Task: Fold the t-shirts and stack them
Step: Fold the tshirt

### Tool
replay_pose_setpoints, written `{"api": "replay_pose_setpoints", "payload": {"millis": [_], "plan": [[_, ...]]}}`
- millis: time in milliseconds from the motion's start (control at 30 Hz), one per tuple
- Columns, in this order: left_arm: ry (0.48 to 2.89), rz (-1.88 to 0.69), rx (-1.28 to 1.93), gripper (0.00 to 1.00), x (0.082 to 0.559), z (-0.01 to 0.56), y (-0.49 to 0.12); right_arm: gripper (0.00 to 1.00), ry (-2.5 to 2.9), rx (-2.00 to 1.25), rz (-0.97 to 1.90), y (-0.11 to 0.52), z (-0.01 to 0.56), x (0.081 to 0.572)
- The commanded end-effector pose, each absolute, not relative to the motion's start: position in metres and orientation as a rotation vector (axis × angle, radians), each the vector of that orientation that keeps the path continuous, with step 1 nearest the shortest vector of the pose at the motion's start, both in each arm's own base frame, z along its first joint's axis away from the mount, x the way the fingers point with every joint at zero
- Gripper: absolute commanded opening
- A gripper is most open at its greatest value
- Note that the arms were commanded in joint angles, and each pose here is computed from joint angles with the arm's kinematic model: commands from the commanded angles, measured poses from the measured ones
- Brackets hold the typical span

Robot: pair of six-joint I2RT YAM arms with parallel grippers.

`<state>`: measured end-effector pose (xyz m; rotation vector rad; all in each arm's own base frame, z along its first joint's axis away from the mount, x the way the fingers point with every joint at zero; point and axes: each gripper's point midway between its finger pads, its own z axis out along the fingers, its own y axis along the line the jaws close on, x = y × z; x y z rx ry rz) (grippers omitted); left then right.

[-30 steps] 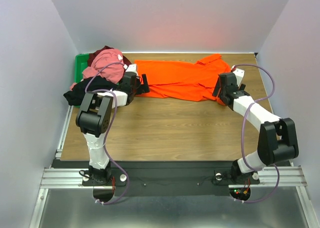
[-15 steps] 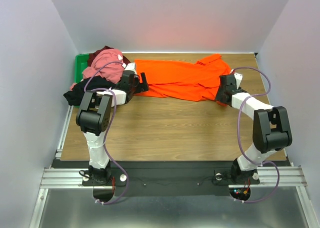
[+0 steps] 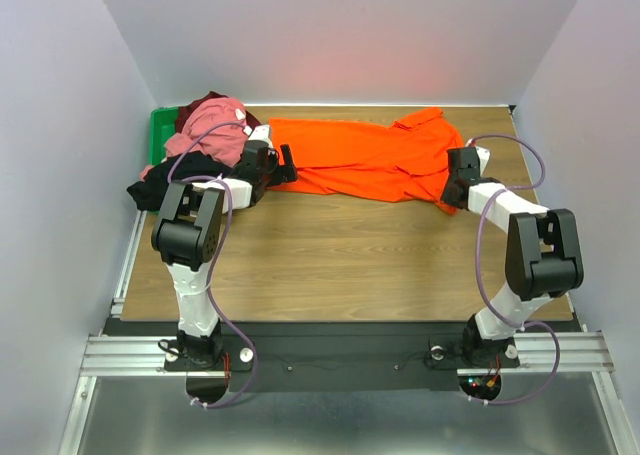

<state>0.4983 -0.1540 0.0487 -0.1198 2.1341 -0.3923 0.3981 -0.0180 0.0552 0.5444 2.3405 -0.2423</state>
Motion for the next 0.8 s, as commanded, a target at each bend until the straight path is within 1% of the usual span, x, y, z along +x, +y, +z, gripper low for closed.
{"api": "replay_pose_setpoints", "payload": {"millis": [0,67,300,500,567,600,667,700,767], "plan": [[2.136,-0.390,-0.132,0.99,0.497,0.048,-0.151,0.00,2.178,0.556,-0.346,-0.041,0.115,0.414],[2.134,-0.390,-0.134,0.99,0.497,0.050,-0.150,0.00,2.147,0.572,-0.419,-0.052,0.127,0.410],[2.132,-0.386,-0.141,0.99,0.495,0.052,-0.149,0.00,2.065,0.607,-0.514,-0.074,0.159,0.405],[2.135,-0.383,-0.142,0.99,0.496,0.051,-0.149,0.01,1.959,0.620,-0.619,-0.092,0.204,0.401],[2.135,-0.380,-0.144,0.99,0.496,0.050,-0.148,0.07,1.951,0.608,-0.613,-0.091,0.210,0.401],[2.134,-0.380,-0.144,0.99,0.496,0.051,-0.148,0.19,1.950,0.602,-0.596,-0.089,0.212,0.400],[2.134,-0.379,-0.143,0.99,0.496,0.051,-0.149,0.30,1.947,0.612,-0.605,-0.091,0.210,0.398],[2.135,-0.377,-0.144,0.99,0.496,0.050,-0.148,0.39,1.941,0.634,-0.632,-0.094,0.207,0.393],[2.135,-0.376,-0.143,0.99,0.495,0.051,-0.148,0.49,1.935,0.653,-0.658,-0.098,0.204,0.388]]}}
